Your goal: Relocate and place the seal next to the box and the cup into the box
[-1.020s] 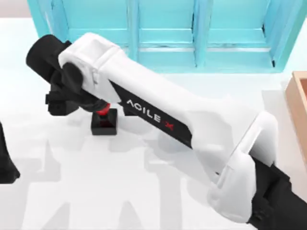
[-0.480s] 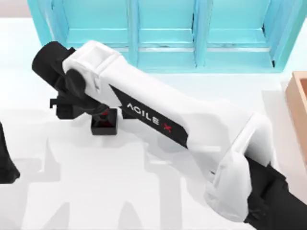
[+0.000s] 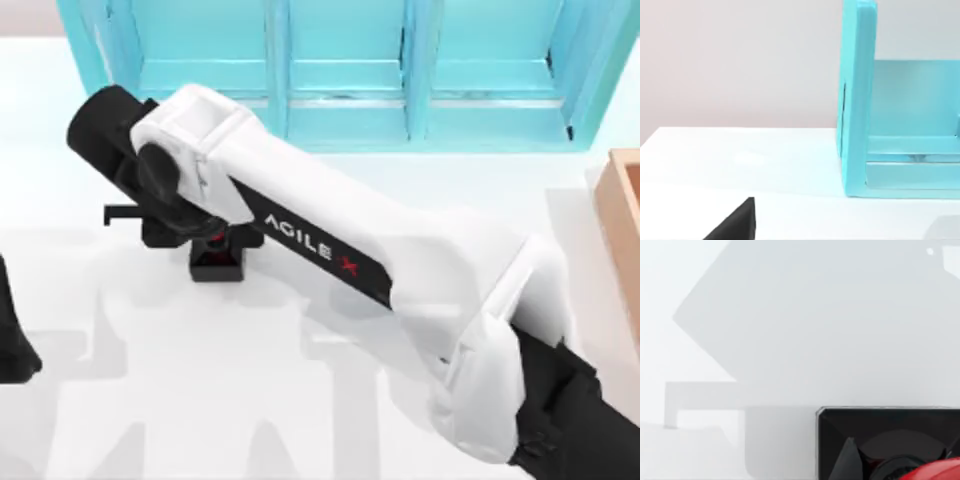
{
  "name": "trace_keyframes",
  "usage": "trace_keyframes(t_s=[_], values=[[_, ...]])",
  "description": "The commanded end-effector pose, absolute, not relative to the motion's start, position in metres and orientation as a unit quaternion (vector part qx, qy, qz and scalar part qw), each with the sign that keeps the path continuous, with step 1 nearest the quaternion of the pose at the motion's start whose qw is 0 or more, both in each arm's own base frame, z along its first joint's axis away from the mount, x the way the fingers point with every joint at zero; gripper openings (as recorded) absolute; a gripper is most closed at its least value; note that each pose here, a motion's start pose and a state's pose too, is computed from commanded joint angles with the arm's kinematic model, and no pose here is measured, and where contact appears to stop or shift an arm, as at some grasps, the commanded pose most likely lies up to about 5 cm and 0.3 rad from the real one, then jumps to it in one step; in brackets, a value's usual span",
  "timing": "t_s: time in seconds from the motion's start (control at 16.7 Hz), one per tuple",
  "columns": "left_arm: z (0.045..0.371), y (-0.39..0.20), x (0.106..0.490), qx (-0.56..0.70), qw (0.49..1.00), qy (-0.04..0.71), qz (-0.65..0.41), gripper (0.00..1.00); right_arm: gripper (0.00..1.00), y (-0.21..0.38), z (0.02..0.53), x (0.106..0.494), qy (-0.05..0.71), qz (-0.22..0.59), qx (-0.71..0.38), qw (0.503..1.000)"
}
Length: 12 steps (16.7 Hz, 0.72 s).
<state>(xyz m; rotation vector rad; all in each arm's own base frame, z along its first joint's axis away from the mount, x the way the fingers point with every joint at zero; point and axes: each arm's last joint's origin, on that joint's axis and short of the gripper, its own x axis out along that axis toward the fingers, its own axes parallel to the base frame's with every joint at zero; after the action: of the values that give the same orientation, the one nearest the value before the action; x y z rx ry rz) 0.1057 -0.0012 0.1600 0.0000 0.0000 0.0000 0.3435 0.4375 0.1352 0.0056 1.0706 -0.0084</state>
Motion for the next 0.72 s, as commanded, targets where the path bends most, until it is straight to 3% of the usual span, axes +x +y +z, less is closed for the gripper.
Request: trace_keyframes(t_s=[0.12,0.72], values=[[0.16,-0.0012,0.1057,0.0,1.0,0.0,0.0,1.0,0.0,0.4375,0.1352,0.3435,0.51,-0.004,0.003,0.86],[0.16,-0.0012,0.1057,0.0,1.0,0.0,0.0,1.0,0.0,0.4374,0.136,0.3424,0.512,-0.004,0.0,0.859]])
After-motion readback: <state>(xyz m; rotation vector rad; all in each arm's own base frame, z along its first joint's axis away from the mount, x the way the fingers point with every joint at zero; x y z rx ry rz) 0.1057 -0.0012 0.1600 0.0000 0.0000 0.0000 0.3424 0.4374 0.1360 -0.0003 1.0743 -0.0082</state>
